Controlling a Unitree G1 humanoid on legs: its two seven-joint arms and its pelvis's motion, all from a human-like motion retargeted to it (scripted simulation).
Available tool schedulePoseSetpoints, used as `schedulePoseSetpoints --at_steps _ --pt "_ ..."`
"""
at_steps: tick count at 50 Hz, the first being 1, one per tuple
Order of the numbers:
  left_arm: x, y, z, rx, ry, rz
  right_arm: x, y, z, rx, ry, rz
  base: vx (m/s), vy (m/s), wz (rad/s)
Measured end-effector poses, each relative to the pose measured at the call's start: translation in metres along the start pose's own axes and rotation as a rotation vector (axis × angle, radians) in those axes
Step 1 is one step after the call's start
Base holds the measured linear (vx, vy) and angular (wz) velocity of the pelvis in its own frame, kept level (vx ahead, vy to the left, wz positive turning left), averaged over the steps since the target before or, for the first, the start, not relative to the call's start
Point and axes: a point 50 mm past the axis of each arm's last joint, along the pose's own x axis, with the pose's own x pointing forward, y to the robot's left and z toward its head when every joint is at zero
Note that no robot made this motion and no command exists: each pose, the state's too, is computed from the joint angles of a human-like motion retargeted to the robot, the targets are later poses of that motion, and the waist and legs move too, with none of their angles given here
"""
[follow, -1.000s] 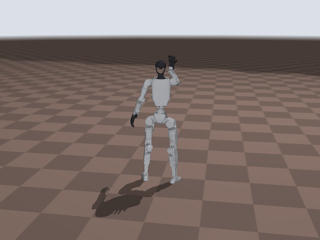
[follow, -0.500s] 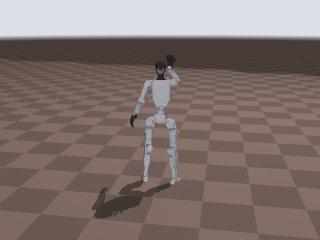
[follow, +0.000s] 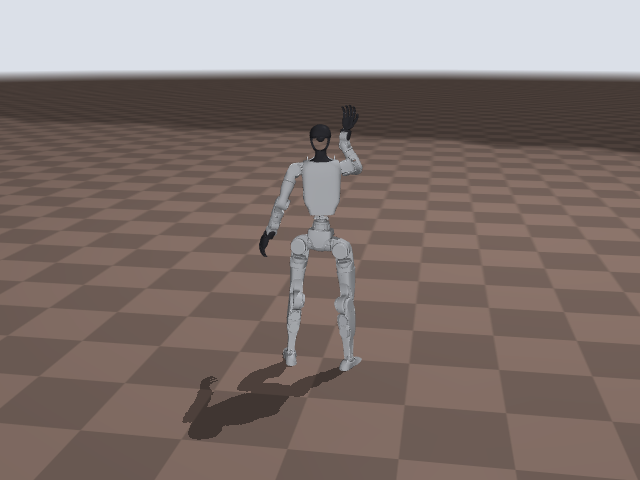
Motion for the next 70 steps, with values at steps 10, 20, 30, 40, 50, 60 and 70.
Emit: schedulePoseSetpoints --at_steps 10,20,30,40,50,60,70 --pt "-0.002 0.000 -0.002 0.001 -0.007 -0.116 -0.045 0.141 0.042 0.294 -0.081 1.121 0.00 0.00 0.06" --pt "-0.001 -0.006 -0.003 0.012 -0.001 -0.041 0.003 -0.057 -0.003 0.099 -0.024 -0.212 0.00 0.00 -0.05" --pt "0.000 -0.007 0.000 0.007 -0.001 -0.026 0.004 -0.005 -0.012 0.025 0.025 -0.069 0.00 0.00 0.00" --pt "-0.001 -0.007 0.006 0.005 -0.041 -0.118 -0.055 0.146 0.045 0.416 -0.129 1.071 0.00 0.00 0.00" --pt "0.001 -0.007 0.003 0.015 -0.027 -0.048 -0.027 -0.048 -0.002 0.071 -0.003 -0.066 0.00 0.00 0.00" --pt "0.001 -0.009 0.007 0.058 -0.048 -0.069 -0.013 -0.060 -0.012 0.068 0.029 -0.184 0.00 0.00 0.00" --pt "-0.003 -0.004 0.001 0.045 -0.033 -0.115 -0.073 0.149 0.050 0.472 -0.076 1.129 0.00 0.02 0.19"
